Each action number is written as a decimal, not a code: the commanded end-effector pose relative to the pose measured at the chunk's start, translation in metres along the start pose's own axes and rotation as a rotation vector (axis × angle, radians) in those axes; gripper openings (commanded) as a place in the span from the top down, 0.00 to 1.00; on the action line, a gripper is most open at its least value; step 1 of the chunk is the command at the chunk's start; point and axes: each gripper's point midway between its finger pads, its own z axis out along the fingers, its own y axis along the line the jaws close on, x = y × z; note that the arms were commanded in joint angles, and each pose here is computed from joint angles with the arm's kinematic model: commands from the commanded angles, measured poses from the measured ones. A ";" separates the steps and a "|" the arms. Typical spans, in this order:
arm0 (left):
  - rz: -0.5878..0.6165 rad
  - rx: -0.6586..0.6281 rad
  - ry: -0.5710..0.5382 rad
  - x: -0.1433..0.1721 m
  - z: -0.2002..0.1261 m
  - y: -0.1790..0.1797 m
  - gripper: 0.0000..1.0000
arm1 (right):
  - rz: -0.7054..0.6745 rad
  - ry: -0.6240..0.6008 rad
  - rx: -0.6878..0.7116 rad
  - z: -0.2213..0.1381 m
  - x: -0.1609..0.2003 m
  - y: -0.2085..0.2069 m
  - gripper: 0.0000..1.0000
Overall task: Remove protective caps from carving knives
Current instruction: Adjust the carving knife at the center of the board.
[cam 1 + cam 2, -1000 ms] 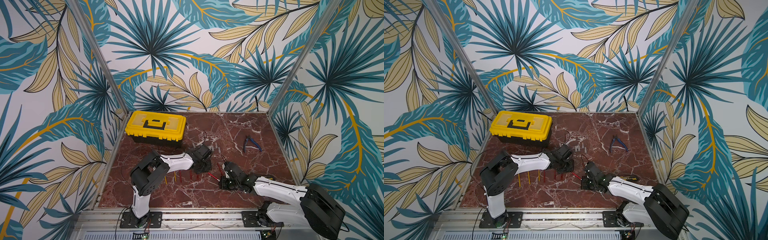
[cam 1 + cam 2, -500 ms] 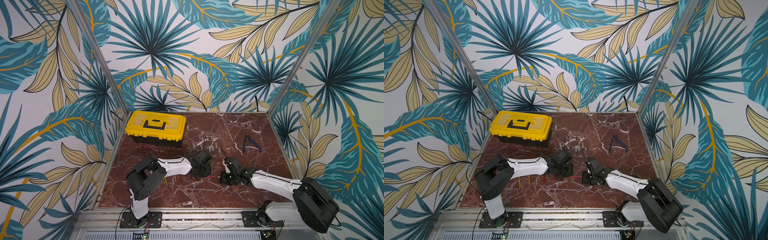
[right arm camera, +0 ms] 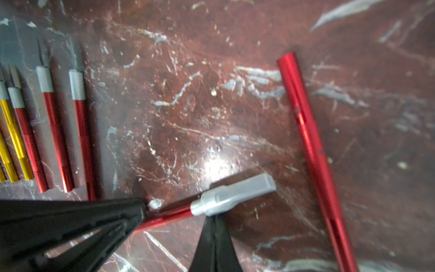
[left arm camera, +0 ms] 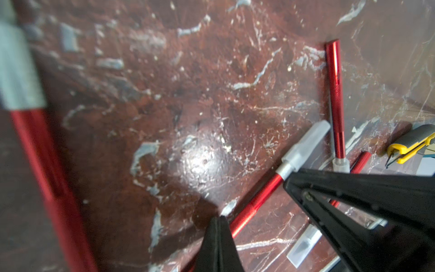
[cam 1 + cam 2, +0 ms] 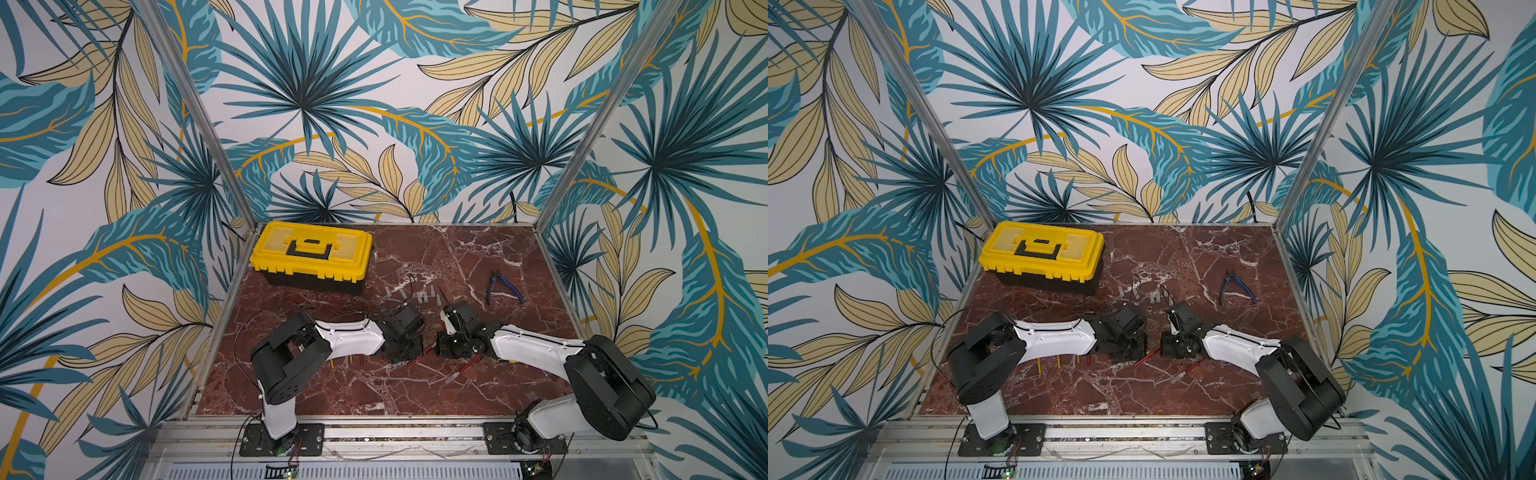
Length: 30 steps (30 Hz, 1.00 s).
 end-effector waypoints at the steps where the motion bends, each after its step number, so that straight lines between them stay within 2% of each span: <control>1: -0.011 -0.060 0.034 0.016 0.002 0.018 1.00 | -0.012 0.016 -0.004 0.002 -0.002 0.001 1.00; 14: 0.010 -0.032 0.018 0.012 -0.003 0.003 1.00 | -0.006 0.009 -0.077 0.006 -0.014 0.020 1.00; 23: 0.082 -0.053 -0.058 -0.007 -0.027 -0.009 1.00 | -0.042 -0.054 -0.047 -0.034 -0.014 0.013 1.00; 25: 0.104 -0.044 -0.078 -0.011 -0.033 -0.014 0.95 | -0.048 -0.073 -0.047 -0.043 -0.016 0.014 1.00; 30: 0.180 -0.018 -0.100 -0.013 -0.041 -0.029 0.72 | -0.047 -0.105 -0.037 -0.062 -0.017 0.009 0.98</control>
